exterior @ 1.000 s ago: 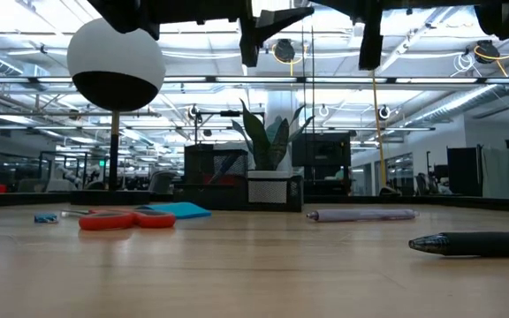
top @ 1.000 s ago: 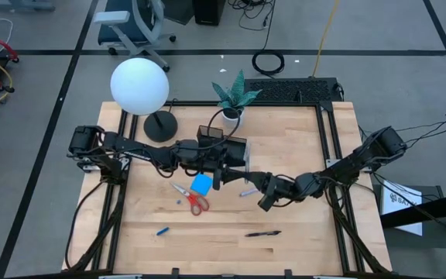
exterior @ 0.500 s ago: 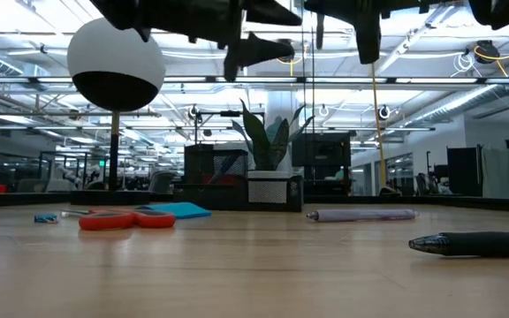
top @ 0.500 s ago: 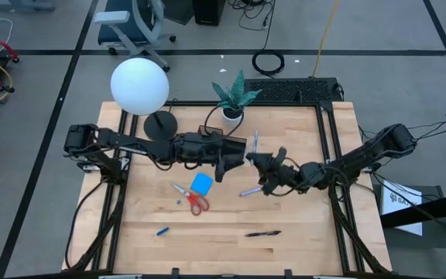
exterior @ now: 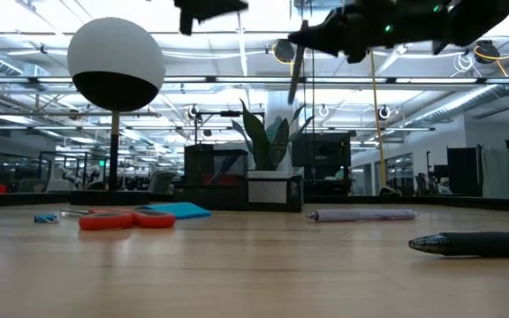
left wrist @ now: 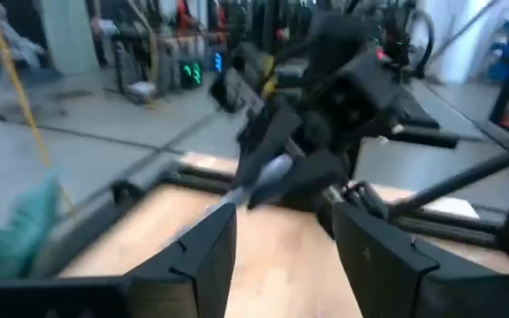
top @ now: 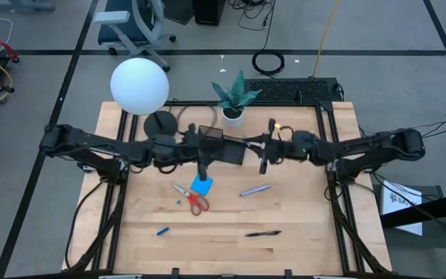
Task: Pick and place office supplies into organizer
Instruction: Put the gray pen into the desk organizer
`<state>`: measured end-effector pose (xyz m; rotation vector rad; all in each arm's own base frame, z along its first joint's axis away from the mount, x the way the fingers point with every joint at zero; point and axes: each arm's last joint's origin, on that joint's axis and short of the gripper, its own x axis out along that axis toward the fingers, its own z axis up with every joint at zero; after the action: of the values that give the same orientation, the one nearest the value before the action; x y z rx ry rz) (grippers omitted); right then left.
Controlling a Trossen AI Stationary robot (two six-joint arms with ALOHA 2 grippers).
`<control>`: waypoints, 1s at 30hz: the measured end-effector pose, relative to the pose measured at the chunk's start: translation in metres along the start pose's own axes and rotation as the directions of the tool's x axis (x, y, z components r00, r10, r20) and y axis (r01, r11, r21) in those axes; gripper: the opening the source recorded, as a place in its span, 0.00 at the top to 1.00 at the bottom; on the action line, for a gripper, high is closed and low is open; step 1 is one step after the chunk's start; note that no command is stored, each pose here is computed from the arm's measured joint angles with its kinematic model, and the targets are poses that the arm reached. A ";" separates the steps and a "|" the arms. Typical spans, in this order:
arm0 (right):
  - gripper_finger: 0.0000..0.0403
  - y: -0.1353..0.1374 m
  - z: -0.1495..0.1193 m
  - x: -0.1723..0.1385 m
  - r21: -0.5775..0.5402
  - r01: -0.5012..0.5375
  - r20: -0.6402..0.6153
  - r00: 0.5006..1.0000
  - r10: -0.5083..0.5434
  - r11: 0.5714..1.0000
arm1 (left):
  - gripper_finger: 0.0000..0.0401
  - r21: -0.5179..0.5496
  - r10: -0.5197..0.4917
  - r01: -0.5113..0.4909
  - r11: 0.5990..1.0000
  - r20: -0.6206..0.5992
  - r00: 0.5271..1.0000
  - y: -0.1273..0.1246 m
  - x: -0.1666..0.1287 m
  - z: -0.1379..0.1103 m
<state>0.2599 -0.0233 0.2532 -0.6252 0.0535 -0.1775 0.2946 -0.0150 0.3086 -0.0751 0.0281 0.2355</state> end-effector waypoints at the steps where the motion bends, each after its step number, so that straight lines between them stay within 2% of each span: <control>1: 0.91 -0.004 -0.005 0.001 0.038 -0.024 0.005 1.000 0.024 0.999 | 0.53 -0.002 0.011 -0.010 1.000 0.033 0.999 0.001 -0.005 0.002; 3: 0.91 -0.011 -0.012 0.003 0.097 -0.062 0.031 0.998 0.059 0.993 | 0.54 0.009 0.033 -0.034 0.999 0.052 0.998 0.007 -0.021 0.001; 6: 0.91 -0.022 -0.018 0.006 0.161 -0.086 0.088 0.994 0.072 0.983 | 0.55 0.011 0.036 -0.038 0.999 0.151 0.988 0.014 -0.037 -0.001; 13: 0.91 -0.032 -0.040 0.021 0.281 -0.126 0.197 0.978 0.071 0.951 | 0.55 0.012 -0.004 0.000 1.000 0.326 0.945 0.029 -0.064 -0.014; 18: 0.91 -0.029 -0.058 0.036 0.301 -0.116 0.175 0.982 0.065 0.946 | 0.55 0.016 -0.022 0.018 1.000 0.327 0.945 0.033 -0.066 -0.018; 23: 0.91 -0.030 -0.065 0.053 0.332 -0.140 0.174 0.981 0.086 0.933 | 0.55 0.018 -0.014 0.009 1.000 0.319 0.947 0.035 -0.065 -0.018; 30: 0.91 -0.038 -0.075 0.079 0.387 -0.122 0.155 0.986 0.066 0.914 | 0.55 0.017 -0.015 0.010 1.000 0.310 0.951 0.035 -0.065 -0.019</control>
<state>0.3237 -0.1115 0.2150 -0.2275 -0.0863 -0.0467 0.2229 0.0025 0.2894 -0.0222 -0.2839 0.2324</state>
